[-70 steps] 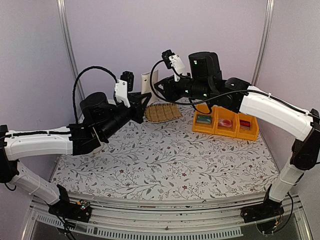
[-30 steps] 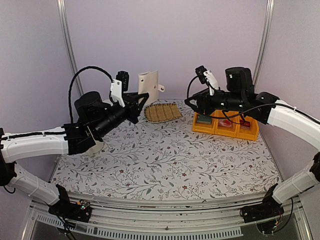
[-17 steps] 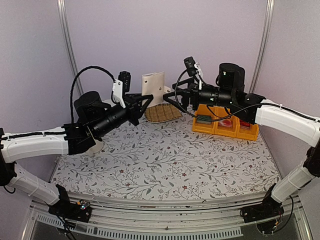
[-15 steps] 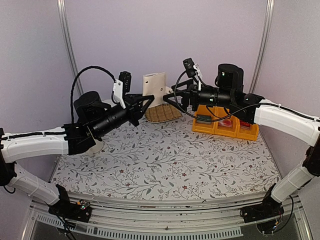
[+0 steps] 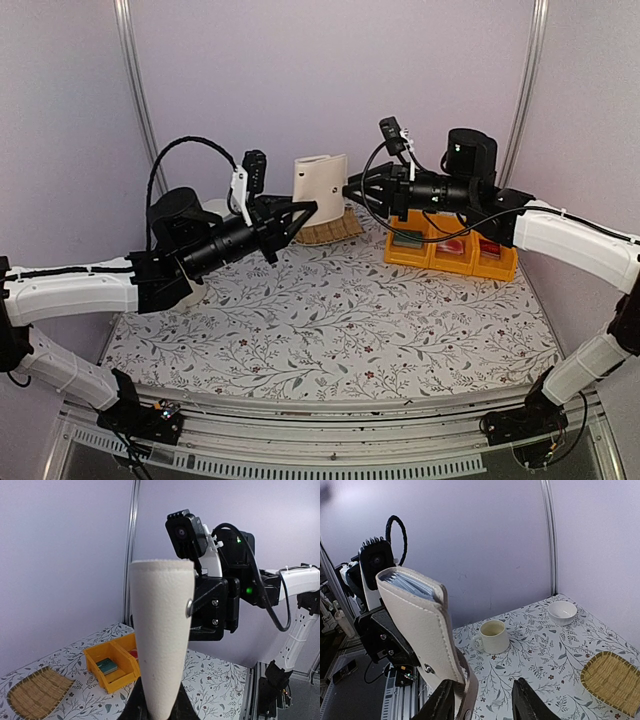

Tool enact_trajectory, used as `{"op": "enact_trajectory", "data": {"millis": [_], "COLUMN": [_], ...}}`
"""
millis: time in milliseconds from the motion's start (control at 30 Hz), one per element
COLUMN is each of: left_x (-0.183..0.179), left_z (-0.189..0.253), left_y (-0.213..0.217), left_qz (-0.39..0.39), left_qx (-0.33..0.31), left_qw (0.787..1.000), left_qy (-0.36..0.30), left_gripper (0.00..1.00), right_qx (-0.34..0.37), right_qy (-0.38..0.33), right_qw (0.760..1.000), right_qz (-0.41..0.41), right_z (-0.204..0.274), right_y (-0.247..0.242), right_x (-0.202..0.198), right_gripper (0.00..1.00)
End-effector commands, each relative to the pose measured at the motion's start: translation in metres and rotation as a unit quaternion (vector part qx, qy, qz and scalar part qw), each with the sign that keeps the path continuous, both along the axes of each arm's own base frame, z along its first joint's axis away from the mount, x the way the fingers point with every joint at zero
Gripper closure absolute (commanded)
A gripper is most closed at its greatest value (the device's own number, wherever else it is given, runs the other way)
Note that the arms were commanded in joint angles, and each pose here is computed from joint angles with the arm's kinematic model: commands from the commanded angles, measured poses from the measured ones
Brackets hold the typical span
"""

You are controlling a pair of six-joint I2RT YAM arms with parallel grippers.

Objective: Take the credit cards out of the card holder
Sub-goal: Pass from the left arm to the right

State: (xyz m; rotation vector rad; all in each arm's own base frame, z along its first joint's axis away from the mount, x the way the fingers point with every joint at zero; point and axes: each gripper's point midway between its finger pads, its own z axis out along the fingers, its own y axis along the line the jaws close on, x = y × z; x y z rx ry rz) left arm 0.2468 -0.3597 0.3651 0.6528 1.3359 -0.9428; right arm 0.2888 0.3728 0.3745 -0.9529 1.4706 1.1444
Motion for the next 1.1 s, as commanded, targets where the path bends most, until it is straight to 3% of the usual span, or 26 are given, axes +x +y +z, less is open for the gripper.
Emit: {"op": "enact_trajectory", "data": {"millis": [0, 67, 367, 400, 467, 533, 833, 1000, 1067], "left_x": [-0.008, -0.009, -0.010, -0.010, -0.010, -0.011, -0.030, -0.042, -0.042], "left_z": [0.019, 0.020, 0.017, 0.016, 0.017, 0.016, 0.012, 0.015, 0.017], "left_y": [0.003, 0.002, -0.001, -0.001, -0.001, -0.002, -0.010, -0.013, -0.013], "left_qz": [-0.016, -0.019, -0.028, -0.028, -0.028, -0.031, -0.093, -0.131, -0.131], "left_qx": [-0.031, -0.032, -0.031, -0.032, -0.032, -0.030, -0.015, -0.022, -0.024], "left_qw": [0.999, 0.999, 0.999, 0.999, 0.999, 0.999, 0.995, 0.991, 0.991], "left_qy": [-0.021, -0.021, -0.015, -0.013, -0.013, -0.013, -0.029, -0.032, -0.033], "left_gripper": [1.00, 1.00, 1.00, 1.00, 1.00, 1.00, 1.00, 1.00, 1.00], "right_qx": [0.000, -0.006, -0.017, -0.015, -0.015, -0.014, 0.001, -0.007, -0.011], "right_qy": [-0.001, 0.001, 0.001, 0.001, 0.001, -0.004, -0.042, -0.028, -0.037], "right_qw": [1.000, 1.000, 0.999, 0.998, 0.996, 0.995, 0.990, 0.989, 0.989], "right_qz": [-0.017, -0.022, 0.033, 0.053, 0.088, 0.095, 0.138, 0.143, 0.145], "right_z": [0.003, 0.001, -0.001, 0.000, -0.001, 0.000, 0.017, 0.012, 0.009], "right_y": [-0.017, -0.019, -0.014, -0.013, -0.011, -0.012, -0.017, -0.018, -0.020], "right_x": [0.002, 0.003, -0.015, -0.021, -0.033, -0.036, -0.057, -0.060, -0.063], "right_gripper": [0.60, 0.62, 0.93, 0.91, 0.77, 0.73, 0.72, 0.85, 0.85]}}
